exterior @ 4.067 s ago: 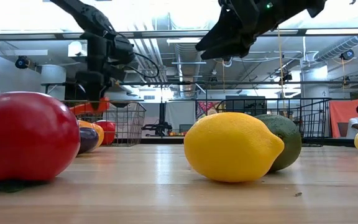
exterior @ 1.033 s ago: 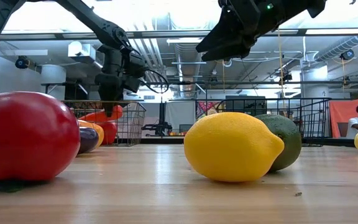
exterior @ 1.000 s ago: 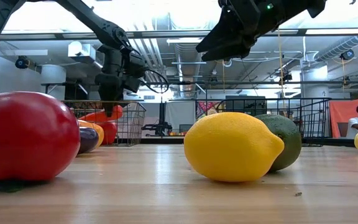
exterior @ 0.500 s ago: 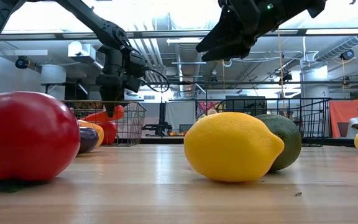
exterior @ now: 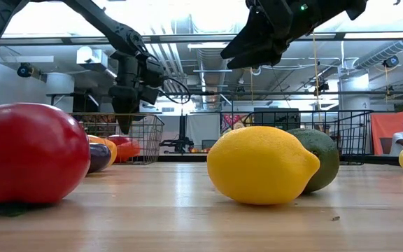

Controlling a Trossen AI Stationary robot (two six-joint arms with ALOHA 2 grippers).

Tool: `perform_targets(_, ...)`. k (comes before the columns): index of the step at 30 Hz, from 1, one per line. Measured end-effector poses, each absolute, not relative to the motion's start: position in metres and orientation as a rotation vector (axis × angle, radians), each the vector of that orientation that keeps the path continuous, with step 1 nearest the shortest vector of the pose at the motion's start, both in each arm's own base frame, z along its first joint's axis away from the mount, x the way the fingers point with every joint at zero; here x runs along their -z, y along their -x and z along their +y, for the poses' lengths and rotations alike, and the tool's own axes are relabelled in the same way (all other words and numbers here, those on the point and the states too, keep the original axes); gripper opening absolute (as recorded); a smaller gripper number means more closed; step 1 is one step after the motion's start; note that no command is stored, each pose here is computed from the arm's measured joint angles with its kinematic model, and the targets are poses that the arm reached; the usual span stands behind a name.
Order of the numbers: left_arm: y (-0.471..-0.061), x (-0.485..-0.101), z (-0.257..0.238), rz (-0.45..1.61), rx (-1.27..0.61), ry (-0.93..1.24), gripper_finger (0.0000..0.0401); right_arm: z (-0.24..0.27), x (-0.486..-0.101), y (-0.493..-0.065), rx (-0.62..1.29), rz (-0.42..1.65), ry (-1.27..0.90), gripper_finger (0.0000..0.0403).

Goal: Sort produce into baskets
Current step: Put the large tomato into the black wire basket

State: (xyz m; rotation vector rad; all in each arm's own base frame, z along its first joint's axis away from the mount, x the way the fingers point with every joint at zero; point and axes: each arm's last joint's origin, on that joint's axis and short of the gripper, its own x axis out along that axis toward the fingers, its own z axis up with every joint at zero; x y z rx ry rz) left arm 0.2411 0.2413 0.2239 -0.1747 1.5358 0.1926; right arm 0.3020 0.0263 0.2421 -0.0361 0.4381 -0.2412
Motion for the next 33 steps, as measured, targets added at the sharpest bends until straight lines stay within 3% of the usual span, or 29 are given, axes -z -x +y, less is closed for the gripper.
perform_targets(11,-0.240,-0.229,0.240,1.522,-0.211,0.179,0.0231,0.026,-0.242,-0.302,0.241,0.438,0.036,0.0317)
perform_targets(19,-0.236,-0.269,0.227,1.365,-0.351,0.175,0.0230,0.026,-0.242,-0.302,0.244,0.432,0.021,0.0319)
perform_targets(26,-0.237,-0.301,0.191,1.217,-0.412,0.169,0.0230,0.027,-0.244,-0.303,0.236,0.428,0.018,0.0316)
perform_targets(33,-0.237,-0.308,0.135,1.048,-0.346,0.077,0.0230,0.027,-0.244,-0.303,0.242,0.426,-0.009,0.0315)
